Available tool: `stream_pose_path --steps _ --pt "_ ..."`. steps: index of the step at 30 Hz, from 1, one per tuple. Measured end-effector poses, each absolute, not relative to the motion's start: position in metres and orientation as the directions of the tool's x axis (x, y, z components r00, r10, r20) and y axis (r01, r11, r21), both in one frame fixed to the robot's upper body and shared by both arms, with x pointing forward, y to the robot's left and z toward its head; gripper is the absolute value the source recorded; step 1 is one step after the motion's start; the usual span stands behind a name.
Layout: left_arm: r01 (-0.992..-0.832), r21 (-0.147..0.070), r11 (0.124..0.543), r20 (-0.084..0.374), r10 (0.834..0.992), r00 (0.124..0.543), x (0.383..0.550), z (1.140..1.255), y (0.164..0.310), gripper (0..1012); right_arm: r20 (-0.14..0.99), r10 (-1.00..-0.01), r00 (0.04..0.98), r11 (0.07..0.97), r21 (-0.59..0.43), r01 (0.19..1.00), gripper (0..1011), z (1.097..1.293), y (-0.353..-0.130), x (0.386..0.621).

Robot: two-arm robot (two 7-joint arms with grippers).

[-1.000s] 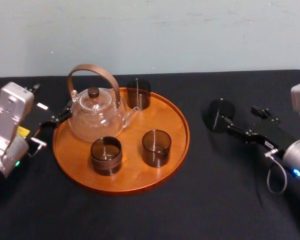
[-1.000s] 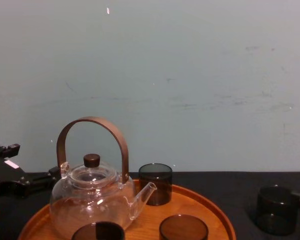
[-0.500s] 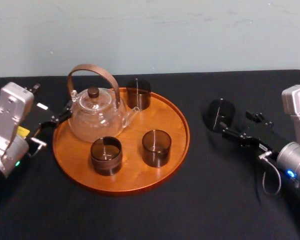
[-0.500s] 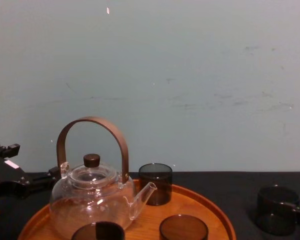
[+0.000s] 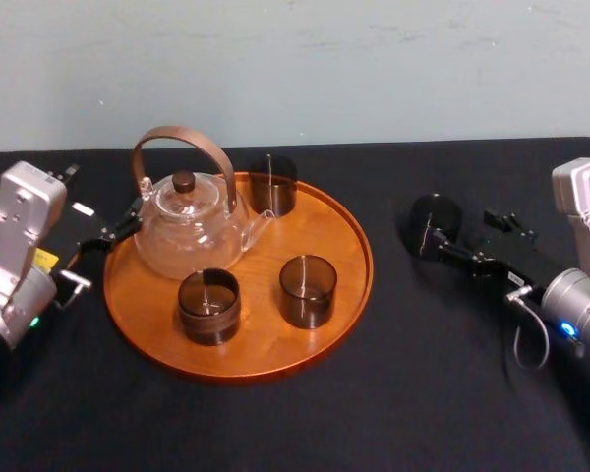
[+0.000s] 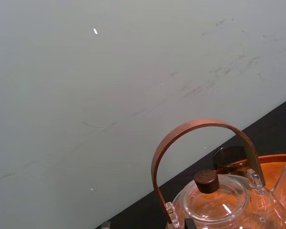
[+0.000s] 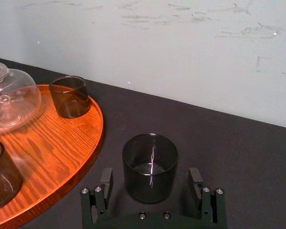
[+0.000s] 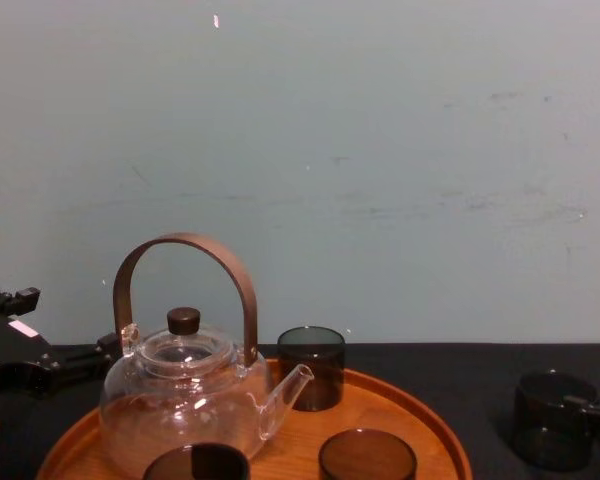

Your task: Pick up the glass from the table and place it on the tray.

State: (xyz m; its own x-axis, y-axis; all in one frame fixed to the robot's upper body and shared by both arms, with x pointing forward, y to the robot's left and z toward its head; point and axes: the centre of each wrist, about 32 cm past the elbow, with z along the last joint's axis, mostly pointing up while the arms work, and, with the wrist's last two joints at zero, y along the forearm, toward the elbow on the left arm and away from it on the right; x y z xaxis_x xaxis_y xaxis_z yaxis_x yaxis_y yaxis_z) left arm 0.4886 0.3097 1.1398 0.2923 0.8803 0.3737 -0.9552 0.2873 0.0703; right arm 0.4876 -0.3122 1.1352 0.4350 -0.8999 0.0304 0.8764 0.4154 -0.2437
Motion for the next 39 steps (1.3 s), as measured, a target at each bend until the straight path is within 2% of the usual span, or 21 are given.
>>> stream_pose_path --steps 39 --pt "-0.955 0.070 0.287 0.374 0.880 0.292 0.489 1.140 0.310 1001 0.020 -0.891 0.455 0.435 -0.254 0.864 1002 1.119 -0.304 0.515"
